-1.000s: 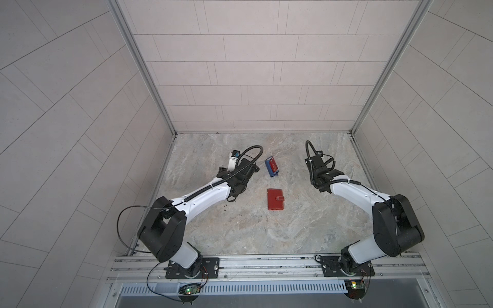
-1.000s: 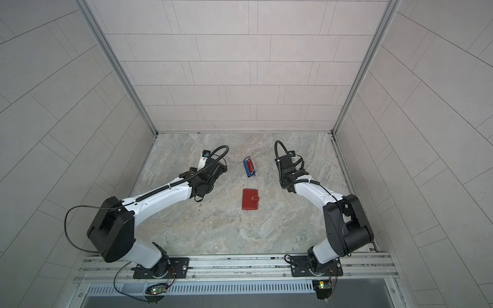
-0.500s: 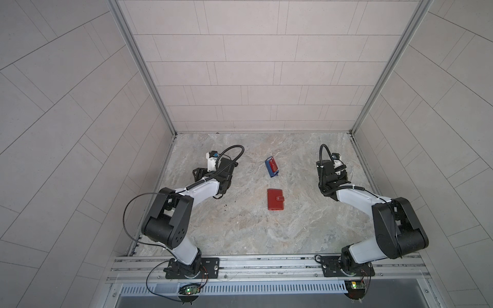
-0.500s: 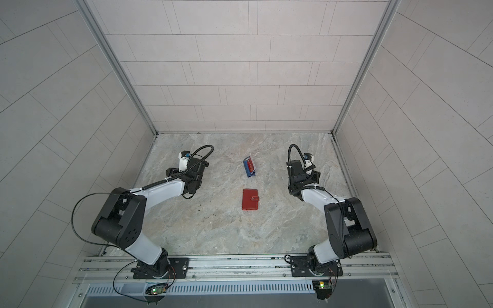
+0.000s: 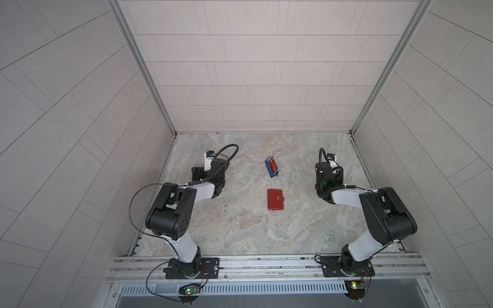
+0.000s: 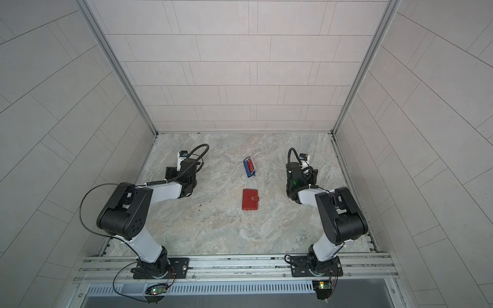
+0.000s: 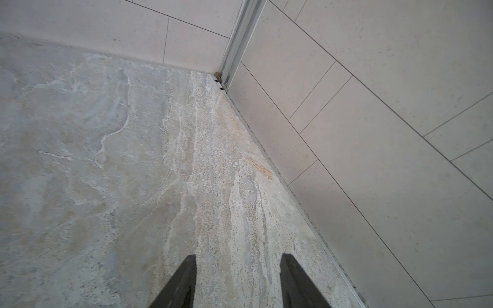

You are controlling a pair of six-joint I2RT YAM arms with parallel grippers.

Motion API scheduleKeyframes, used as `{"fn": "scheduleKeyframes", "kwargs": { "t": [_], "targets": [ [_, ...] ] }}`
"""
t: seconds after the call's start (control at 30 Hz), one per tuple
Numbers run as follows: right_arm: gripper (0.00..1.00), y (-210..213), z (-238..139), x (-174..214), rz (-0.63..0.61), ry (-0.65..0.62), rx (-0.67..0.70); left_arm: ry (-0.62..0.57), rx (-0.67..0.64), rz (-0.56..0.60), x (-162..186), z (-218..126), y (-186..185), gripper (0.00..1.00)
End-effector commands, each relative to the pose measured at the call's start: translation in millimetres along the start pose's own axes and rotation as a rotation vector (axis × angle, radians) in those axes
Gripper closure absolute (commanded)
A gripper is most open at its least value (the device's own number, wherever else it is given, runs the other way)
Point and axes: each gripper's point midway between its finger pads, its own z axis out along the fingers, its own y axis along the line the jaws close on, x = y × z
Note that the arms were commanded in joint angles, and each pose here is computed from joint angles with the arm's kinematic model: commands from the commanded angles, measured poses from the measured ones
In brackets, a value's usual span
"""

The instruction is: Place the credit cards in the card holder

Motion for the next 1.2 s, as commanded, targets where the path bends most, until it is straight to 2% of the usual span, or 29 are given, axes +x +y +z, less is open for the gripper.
{"fn": "scheduleKeyframes", "kwargs": {
  "t": [0.0,0.2,0.37,0.53,0.7,0.87,0.93,0.97,1.07,1.17],
  "targets": [
    [0.46,1.3,3.3,-4.8,0.028,-0.02,-0.055,-0.044,0.148,-0.093,-6.3,2.3,-4.1,0.13],
    [0.44,-8.4,4.5,8.0,0.114,-0.021,-0.125,-0.069,0.284,-0.221,1.1,3.3,3.3,0.12],
    [0.43,-7.0,-2.1,9.9,0.152,-0.073,-0.193,-0.117,0.36,-0.312,5.7,0.0,10.0,0.12],
    [0.39,-7.1,-7.4,11.4,0.171,-0.107,-0.222,-0.203,0.405,-0.336,13.6,-7.9,5.6,0.1],
    [0.36,-9.3,-20.2,14.7,0.208,-0.192,-0.27,-0.221,0.405,-0.336,15.4,-9.5,5.5,0.09],
    [0.27,-4.3,-20.6,20.2,0.21,-0.247,-0.287,-0.2,0.357,-0.337,17.3,-5.4,9.8,0.09],
    [0.21,-3.0,-17.0,21.4,0.203,-0.219,-0.278,-0.198,0.349,-0.337,17.8,-4.7,10.5,0.08],
    [0.18,-2.0,-14.7,19.3,0.196,-0.212,-0.273,-0.196,0.338,-0.334,17.8,-4.6,11.2,0.01],
    [0.0,3.9,-10.1,18.8,0.168,-0.18,-0.28,-0.197,0.335,-0.331,17.9,-5.2,11.2,0.0],
    [0.0,5.3,-8.8,18.9,0.16,-0.17,-0.281,-0.206,0.334,-0.337,17.6,-7.0,12.8,0.0]
  ]
}}
